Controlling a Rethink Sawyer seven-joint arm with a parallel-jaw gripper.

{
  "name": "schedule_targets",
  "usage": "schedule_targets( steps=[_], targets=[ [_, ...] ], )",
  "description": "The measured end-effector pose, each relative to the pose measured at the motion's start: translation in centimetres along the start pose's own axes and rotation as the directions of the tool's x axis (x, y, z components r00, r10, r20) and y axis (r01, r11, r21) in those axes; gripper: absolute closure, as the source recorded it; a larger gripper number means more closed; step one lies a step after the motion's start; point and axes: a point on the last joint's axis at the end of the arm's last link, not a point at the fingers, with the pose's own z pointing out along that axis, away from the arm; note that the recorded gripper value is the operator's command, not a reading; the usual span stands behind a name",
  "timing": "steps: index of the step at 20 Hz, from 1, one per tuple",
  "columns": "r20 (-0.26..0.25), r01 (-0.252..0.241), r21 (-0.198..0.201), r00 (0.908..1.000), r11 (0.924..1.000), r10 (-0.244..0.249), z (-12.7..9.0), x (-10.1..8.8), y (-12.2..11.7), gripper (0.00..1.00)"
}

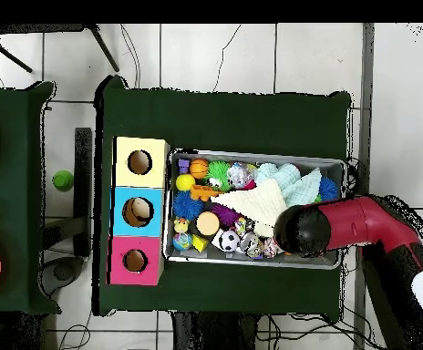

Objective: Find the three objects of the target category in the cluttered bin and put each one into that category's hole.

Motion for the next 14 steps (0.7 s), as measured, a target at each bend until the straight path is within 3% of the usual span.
schedule_targets(
  steps=[3, 14],
  targets=[
    [-0.019, 0.021, 0.003, 0.9996, 0.9998, -0.021, 0.0, -0.1, 0.2, 1.00],
    [-0.024, 0.025, -0.007, 0.9994, 0.9997, -0.025, 1.6, -0.4, -0.3, 1.00]
  ],
)
